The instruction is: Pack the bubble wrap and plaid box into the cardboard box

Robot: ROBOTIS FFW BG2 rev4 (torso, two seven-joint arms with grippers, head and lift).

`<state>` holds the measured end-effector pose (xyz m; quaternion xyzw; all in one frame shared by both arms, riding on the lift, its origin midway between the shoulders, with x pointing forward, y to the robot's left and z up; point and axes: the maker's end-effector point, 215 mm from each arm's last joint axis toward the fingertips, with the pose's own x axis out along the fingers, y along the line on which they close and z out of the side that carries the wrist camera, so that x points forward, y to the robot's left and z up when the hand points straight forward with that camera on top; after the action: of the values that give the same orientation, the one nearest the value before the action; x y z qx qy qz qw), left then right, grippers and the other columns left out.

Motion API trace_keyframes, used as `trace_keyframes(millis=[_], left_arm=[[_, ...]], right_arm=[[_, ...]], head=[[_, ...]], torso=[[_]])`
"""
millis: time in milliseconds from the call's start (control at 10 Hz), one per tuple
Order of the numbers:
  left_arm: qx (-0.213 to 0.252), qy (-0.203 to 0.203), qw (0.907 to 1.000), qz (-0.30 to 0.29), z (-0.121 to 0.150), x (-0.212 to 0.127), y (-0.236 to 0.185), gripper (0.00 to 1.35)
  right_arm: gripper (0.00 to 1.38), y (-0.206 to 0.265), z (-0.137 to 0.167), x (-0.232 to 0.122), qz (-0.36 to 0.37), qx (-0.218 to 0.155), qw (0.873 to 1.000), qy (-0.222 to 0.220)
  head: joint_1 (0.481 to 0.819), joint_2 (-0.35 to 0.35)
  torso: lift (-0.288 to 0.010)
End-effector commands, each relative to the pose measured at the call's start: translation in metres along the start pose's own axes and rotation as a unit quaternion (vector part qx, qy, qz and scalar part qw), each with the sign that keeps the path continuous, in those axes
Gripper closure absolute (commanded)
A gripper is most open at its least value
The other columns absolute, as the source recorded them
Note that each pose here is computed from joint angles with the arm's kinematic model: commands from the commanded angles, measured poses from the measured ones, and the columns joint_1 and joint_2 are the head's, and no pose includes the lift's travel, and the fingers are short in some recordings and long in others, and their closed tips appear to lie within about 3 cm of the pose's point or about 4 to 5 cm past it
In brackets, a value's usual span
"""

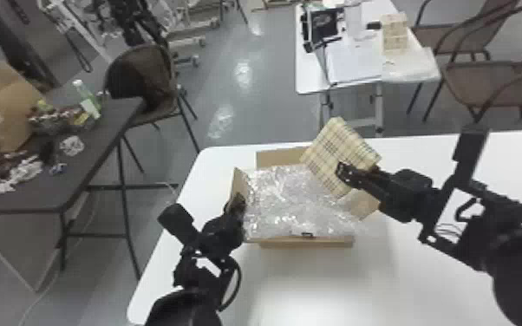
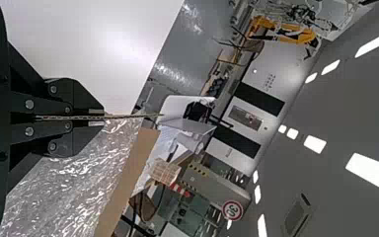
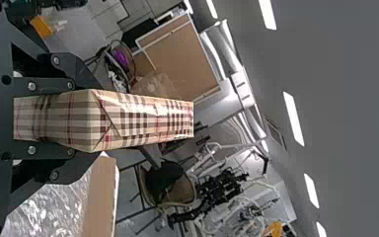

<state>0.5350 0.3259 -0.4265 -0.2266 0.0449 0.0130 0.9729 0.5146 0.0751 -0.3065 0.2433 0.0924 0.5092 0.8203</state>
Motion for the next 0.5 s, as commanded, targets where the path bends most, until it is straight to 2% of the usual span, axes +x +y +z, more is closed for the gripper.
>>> trace_keyframes(millis=[0,200,400], left_arm=[[-0.001,0.000,1.0000,-0.002,-0.001,0.000,-0.002,1.21],[-0.002,0.001,1.0000,-0.004,-0.002,0.001,-0.005,1.21],[-0.002,0.003,1.0000,-0.009,-0.004,0.004,-0.009,1.21]], right_arm=[[0.90,-0.006,-0.022,0.005,0.000,0.023,1.000,0.019],[0.90,-0.017,-0.054,0.011,0.006,0.071,0.997,0.035],[0.90,-0.022,-0.063,0.016,0.016,0.089,0.995,0.030]], head=[[0.695,0.350],[0.695,0.350],[0.695,0.350]], torso=[[-0.044],[-0.044],[-0.044]])
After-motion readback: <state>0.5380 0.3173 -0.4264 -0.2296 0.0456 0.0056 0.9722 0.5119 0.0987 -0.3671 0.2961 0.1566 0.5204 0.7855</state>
